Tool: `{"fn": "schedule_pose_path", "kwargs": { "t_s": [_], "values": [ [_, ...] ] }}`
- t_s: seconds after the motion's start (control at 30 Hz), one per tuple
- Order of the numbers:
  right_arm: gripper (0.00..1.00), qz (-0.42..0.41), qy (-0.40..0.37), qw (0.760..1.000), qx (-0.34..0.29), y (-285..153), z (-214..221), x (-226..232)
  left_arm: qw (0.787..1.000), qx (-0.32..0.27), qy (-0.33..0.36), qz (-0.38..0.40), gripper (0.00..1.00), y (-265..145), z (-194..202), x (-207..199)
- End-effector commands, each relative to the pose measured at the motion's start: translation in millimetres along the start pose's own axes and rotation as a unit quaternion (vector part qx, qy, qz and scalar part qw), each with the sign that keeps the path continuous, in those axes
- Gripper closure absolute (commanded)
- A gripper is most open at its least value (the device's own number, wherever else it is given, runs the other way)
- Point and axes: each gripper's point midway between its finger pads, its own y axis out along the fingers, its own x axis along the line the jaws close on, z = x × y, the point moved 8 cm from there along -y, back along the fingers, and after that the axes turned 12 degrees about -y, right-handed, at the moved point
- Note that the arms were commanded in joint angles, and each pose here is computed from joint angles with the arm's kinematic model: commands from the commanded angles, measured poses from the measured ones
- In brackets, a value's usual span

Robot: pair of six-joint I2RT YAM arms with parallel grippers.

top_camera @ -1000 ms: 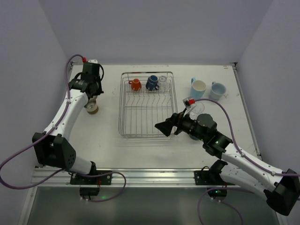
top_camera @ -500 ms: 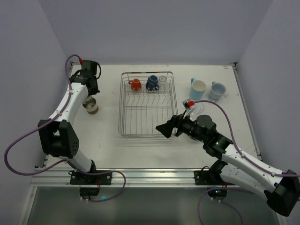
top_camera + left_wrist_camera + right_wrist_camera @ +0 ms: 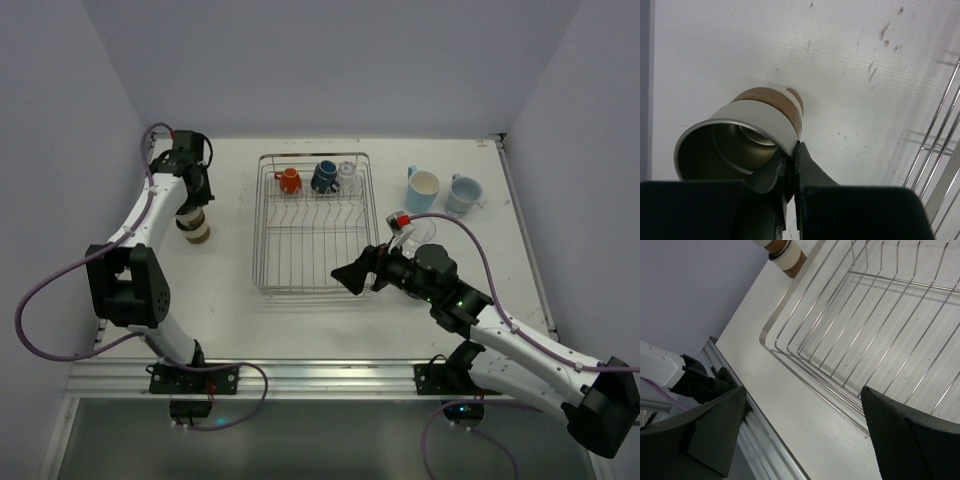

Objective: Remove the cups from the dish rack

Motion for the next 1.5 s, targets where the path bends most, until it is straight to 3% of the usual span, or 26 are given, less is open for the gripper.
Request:
{"fn": "schedule_pose_path", "kwargs": {
  "t_s": [0.0, 0.23, 0.57, 0.77, 0.9, 1.07, 1.3, 1.37, 1.43, 1.47],
  "values": [
    [0.01, -0.004, -0.010, 1.000, -0.016, 1, -7, 2, 1.000, -0.003, 0.004, 0.018, 1.00, 2, -7, 0],
    [0.01, 0.002, -0.011, 1.000, -0.016, 1, -7, 1, 1.000, 0.014, 0.004, 0.001, 0.94, 13, -2, 2],
    [0.01, 0.007, -0.012, 1.000, -0.015, 4, -10, 1, 1.000, -0.005, -0.007, 0.012, 0.43, 1, -9, 1],
    [0.01, 0.022, -0.015, 0.999, -0.018, 8, -21, 1, 0.991, -0.085, -0.046, 0.093, 0.22, -51, -33, -6],
    [0.01, 0.053, -0.016, 0.998, -0.021, 15, -35, -1, 0.963, -0.158, -0.071, 0.206, 0.15, -112, -35, -12],
    [0.05, 0.135, -0.047, 0.989, -0.024, 41, -68, -11, 0.915, -0.198, -0.046, 0.348, 0.05, -162, 5, -28],
    [0.25, 0.260, -0.085, 0.962, 0.006, 90, -102, -44, 0.886, -0.170, 0.007, 0.431, 0.01, -162, 97, -11],
    [0.32, 0.280, -0.095, 0.955, -0.002, 104, -126, -51, 0.881, -0.170, 0.021, 0.440, 0.01, -158, 111, -6],
    [0.36, 0.315, -0.106, 0.942, 0.043, 128, -116, -75, 0.876, -0.180, 0.035, 0.446, 0.01, -157, 125, 3],
    [0.40, 0.317, -0.108, 0.942, 0.028, 137, -135, -75, 0.874, -0.182, 0.036, 0.449, 0.00, -156, 130, 5]
  ]
}}
